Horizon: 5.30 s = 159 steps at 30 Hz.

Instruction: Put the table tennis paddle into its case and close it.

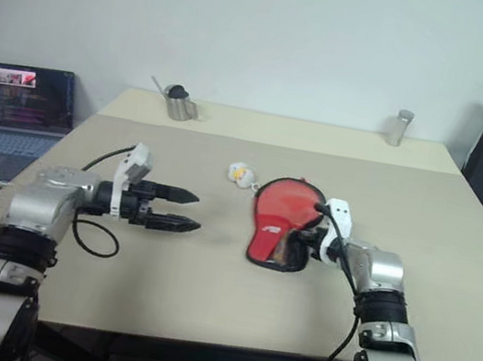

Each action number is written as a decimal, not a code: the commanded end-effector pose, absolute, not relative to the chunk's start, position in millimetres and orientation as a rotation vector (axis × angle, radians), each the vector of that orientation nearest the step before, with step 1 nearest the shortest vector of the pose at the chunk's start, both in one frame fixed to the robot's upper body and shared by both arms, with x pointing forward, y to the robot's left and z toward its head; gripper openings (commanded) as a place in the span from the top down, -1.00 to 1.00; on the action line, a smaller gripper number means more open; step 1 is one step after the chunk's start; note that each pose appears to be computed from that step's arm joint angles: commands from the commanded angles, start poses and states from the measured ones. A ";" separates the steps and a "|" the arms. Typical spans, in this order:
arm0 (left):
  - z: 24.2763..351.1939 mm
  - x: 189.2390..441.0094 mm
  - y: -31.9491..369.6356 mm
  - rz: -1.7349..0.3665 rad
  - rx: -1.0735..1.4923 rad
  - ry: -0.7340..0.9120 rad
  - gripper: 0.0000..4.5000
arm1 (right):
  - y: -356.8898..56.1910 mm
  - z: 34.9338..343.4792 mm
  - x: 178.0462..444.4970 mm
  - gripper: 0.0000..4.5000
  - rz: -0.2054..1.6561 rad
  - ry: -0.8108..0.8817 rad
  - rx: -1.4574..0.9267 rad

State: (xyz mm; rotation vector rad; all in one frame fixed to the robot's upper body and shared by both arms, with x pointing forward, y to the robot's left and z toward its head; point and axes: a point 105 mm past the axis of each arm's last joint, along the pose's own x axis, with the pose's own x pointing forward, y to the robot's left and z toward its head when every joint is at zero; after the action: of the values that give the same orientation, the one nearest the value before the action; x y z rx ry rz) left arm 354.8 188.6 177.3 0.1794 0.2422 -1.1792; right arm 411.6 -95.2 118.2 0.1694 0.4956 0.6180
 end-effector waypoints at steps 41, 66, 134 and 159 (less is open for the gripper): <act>172.8 286.4 189.8 -1.368 0.215 0.375 -1.00 | -69.9 103.7 274.7 0.99 0.678 0.652 0.292; 172.5 294.5 190.0 -1.309 0.214 0.334 -1.00 | -79.4 125.3 275.8 -0.65 0.659 0.552 0.267; 123.7 457.8 136.2 -0.559 0.095 0.371 0.24 | -17.3 158.3 330.3 -1.00 0.795 0.168 -0.024; 149.6 449.4 156.0 -0.642 -0.130 0.170 0.89 | -9.9 134.8 335.0 -1.00 0.920 0.149 -0.129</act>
State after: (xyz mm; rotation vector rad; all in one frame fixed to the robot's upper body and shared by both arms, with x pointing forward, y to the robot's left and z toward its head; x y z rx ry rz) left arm 446.9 149.7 125.9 -0.1237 0.2502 -0.6318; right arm 337.5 -14.6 133.8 -0.1023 0.1641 0.8872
